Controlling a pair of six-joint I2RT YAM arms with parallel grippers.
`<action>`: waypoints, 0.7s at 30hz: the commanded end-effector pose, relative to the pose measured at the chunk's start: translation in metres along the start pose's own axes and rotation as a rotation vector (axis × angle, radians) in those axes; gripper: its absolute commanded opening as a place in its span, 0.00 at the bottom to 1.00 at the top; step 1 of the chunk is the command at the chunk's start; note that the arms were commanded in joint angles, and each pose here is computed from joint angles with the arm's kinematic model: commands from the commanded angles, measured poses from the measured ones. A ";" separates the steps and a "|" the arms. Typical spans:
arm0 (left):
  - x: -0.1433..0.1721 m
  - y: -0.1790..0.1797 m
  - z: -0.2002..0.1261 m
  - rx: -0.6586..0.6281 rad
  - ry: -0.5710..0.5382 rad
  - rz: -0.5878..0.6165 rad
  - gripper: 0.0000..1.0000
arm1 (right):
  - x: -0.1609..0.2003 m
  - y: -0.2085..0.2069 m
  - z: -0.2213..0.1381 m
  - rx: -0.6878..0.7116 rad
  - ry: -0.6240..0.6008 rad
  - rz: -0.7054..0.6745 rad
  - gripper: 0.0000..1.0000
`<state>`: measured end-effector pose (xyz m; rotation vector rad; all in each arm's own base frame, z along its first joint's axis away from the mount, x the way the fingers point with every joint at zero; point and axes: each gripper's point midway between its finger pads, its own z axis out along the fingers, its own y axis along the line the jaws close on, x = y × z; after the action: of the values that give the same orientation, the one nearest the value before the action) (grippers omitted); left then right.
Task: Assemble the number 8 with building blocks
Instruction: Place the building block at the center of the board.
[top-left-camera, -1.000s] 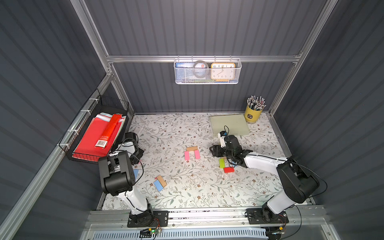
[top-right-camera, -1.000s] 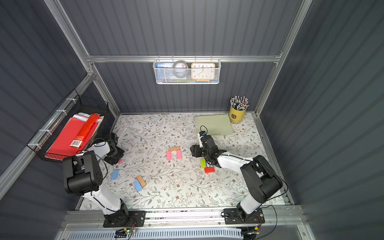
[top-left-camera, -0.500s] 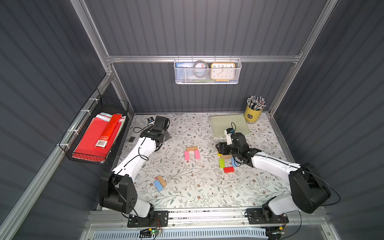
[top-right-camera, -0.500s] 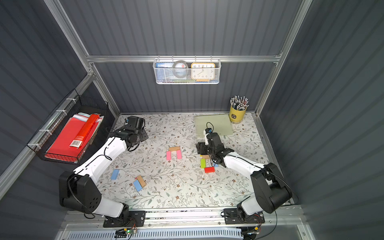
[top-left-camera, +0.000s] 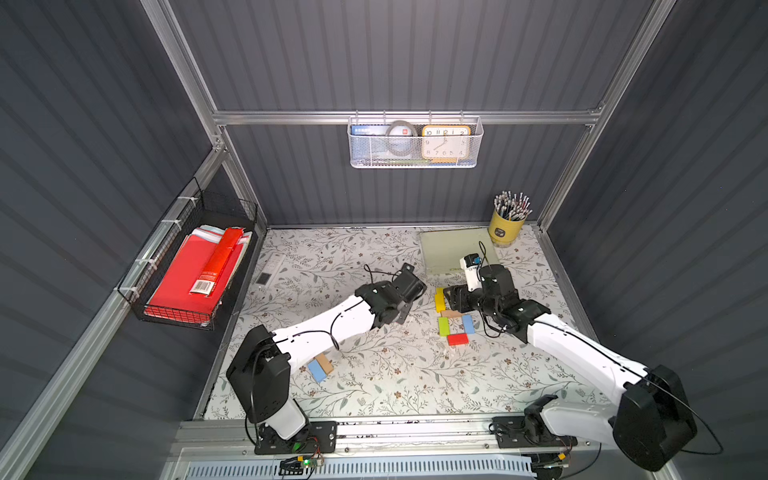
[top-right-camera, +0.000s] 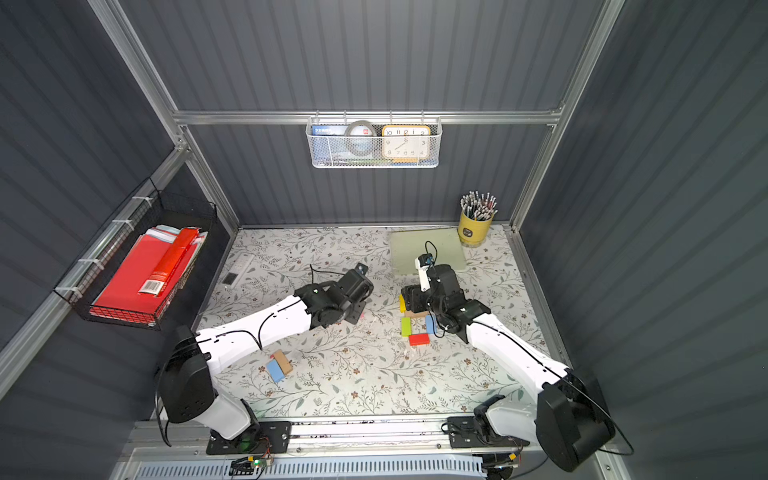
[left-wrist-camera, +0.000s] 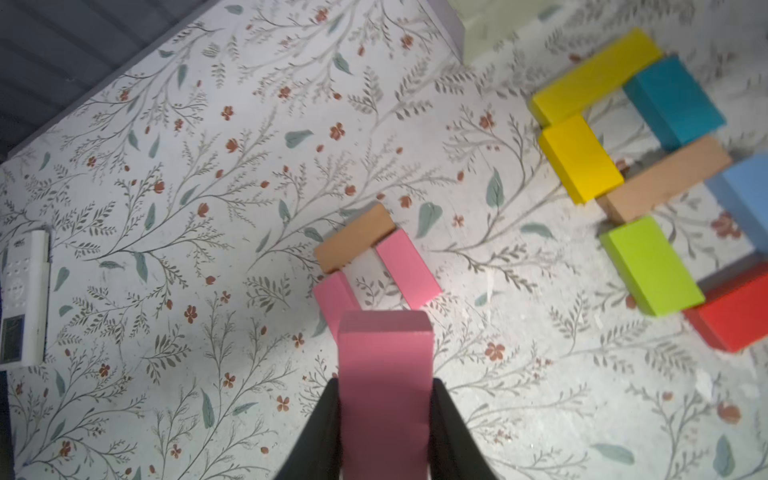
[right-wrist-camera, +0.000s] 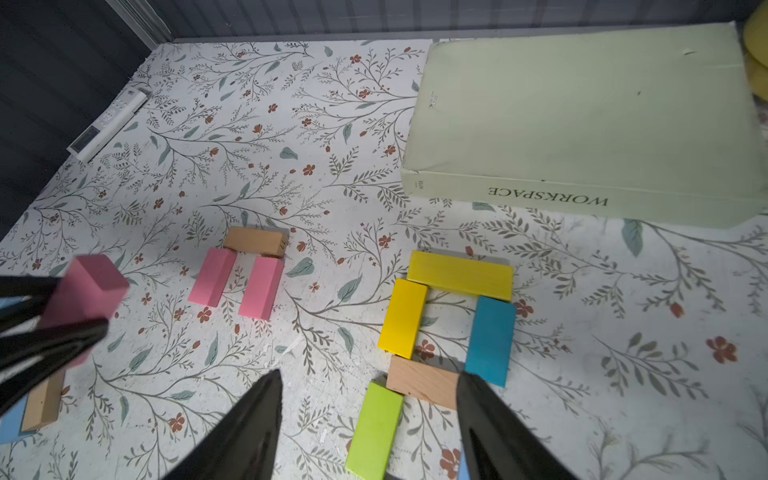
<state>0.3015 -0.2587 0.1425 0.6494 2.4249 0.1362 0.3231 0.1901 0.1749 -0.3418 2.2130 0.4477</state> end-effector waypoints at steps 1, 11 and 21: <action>0.032 -0.019 0.020 -0.019 0.095 0.141 0.23 | -0.007 -0.007 -0.016 0.039 -0.015 -0.032 0.71; 0.079 -0.048 0.059 -0.037 0.238 0.220 0.28 | -0.005 -0.009 -0.022 0.042 -0.017 -0.033 0.72; 0.086 -0.057 0.064 0.005 0.252 0.233 0.42 | 0.004 -0.010 -0.015 0.041 0.027 -0.037 0.72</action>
<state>0.2617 -0.2727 0.0379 0.9458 2.5597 0.3317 0.3153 0.1753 0.1810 -0.3526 2.2157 0.3865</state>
